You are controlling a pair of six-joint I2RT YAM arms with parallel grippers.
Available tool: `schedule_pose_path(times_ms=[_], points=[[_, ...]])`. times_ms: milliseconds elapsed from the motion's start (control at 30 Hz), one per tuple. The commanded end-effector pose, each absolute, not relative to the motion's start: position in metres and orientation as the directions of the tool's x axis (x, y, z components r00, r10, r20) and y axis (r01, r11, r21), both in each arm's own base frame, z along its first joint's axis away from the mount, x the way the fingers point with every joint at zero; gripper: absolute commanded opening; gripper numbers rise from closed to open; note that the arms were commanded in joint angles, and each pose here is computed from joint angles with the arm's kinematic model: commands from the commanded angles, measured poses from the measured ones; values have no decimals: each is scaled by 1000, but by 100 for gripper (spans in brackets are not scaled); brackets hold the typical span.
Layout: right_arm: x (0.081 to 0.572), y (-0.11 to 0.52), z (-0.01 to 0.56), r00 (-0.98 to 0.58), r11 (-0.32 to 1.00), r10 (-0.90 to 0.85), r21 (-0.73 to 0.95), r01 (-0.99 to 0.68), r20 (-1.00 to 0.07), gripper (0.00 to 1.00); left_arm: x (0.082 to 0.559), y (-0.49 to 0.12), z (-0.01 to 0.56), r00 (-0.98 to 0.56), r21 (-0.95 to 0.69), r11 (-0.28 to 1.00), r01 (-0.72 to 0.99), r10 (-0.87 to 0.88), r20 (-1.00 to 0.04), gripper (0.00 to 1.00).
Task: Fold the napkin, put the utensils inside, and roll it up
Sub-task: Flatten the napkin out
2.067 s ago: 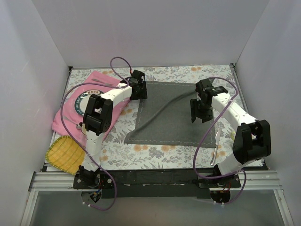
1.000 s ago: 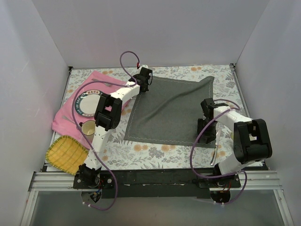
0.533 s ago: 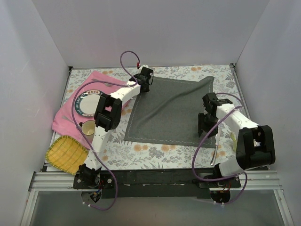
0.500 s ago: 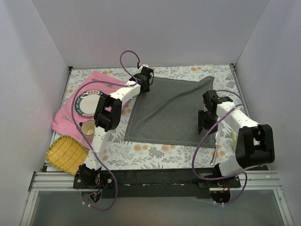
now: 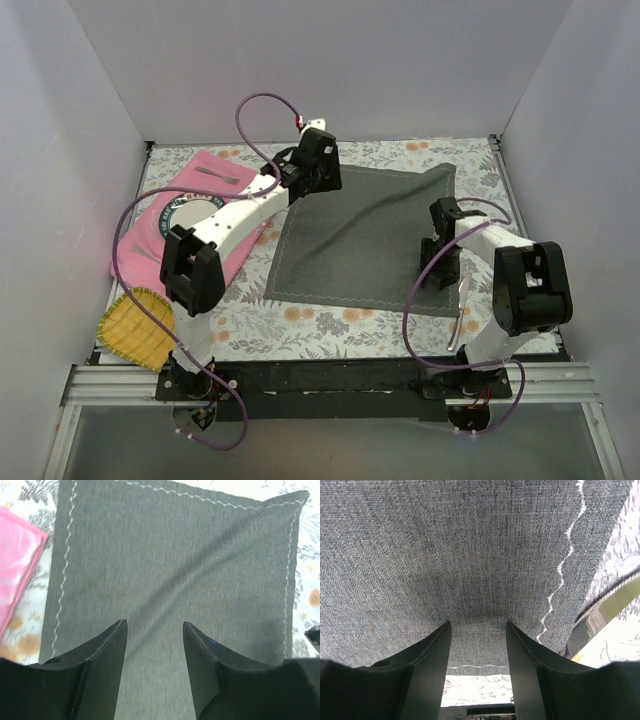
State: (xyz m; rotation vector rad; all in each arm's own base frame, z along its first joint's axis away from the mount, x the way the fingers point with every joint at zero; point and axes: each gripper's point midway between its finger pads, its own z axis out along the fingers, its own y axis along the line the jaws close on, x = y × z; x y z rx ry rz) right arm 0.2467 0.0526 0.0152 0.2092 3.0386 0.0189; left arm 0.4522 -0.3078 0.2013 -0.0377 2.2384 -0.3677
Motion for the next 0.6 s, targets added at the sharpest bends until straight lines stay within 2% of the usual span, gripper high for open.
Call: schedule_pose_path(times_ms=[0,133,300,467,567], points=[[210,39,0,-983,984,175,-25,177,-51,56,417,-278,213,-669,-298,952,66,-179,-721,48],[191,27,-6,-980,978,199,-57,200,-26,56,395,-262,220,-673,-296,953,60,-180,-717,51],[211,24,14,-984,983,166,-63,170,-71,56,374,-258,231,-697,-345,937,60,-208,-687,52],[251,60,59,-979,992,98,92,82,-181,59,354,-252,225,-738,-368,929,25,-231,-634,52],[274,91,69,-966,992,16,126,-17,-257,66,340,-254,222,-769,-405,914,15,-248,-589,52]])
